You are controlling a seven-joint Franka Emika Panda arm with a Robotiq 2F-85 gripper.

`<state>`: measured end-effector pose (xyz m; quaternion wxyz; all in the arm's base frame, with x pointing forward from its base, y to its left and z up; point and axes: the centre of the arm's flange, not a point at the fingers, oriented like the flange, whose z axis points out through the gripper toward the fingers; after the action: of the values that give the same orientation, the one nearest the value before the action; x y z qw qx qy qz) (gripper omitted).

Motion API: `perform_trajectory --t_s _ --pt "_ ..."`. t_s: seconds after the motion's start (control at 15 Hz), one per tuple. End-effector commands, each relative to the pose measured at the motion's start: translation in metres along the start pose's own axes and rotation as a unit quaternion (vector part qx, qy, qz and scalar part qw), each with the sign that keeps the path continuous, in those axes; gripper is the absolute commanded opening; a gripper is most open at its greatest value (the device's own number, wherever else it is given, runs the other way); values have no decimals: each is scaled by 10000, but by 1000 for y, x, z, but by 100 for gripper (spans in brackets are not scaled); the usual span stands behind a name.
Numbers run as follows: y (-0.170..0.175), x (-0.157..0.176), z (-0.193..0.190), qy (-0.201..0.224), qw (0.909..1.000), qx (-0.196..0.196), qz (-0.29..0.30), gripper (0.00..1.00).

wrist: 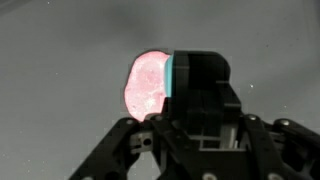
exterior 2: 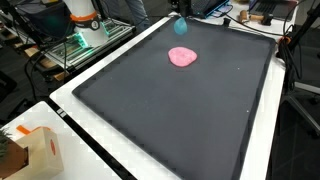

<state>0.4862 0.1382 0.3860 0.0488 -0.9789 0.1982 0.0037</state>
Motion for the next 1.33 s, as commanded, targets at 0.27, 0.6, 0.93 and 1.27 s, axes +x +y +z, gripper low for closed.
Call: perform_trajectory --t_s 0.27,0.6,0.93,1.27 --pt "14 17 1 -192 9979 532 325 25" --pt "56 38 17 -618 9772 1841 858 25" --pt "99 46 49 -696 9531 2769 1004 25" --pt "126 46 83 -705 9423 3141 916 25"
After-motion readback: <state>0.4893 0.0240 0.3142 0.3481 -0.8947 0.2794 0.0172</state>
